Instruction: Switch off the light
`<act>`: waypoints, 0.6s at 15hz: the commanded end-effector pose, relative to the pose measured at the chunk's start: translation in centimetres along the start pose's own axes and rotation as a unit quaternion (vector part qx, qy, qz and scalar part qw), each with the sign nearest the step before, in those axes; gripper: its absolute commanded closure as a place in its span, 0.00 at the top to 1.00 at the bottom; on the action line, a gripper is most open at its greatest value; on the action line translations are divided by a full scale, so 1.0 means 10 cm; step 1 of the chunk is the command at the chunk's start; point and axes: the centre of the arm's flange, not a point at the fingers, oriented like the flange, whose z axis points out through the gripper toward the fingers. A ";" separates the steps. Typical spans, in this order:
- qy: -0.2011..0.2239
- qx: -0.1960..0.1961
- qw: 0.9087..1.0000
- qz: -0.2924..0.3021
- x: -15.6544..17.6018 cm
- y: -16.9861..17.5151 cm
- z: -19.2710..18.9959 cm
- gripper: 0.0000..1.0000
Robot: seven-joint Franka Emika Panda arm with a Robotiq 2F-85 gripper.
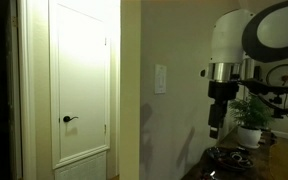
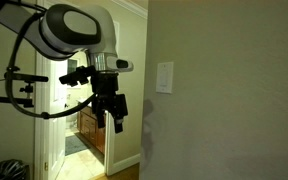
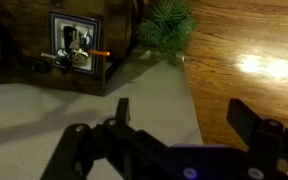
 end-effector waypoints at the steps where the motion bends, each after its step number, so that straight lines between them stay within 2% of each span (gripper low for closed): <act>1: 0.025 0.014 1.000 0.004 0.43 -0.03 -0.15 1.00; 5: 0.051 0.011 0.998 0.044 0.70 0.05 -0.33 1.00; 7: 0.067 0.014 0.995 0.068 0.77 0.11 -0.41 0.74; 9: 0.088 0.017 0.992 0.093 0.80 0.17 -0.50 0.61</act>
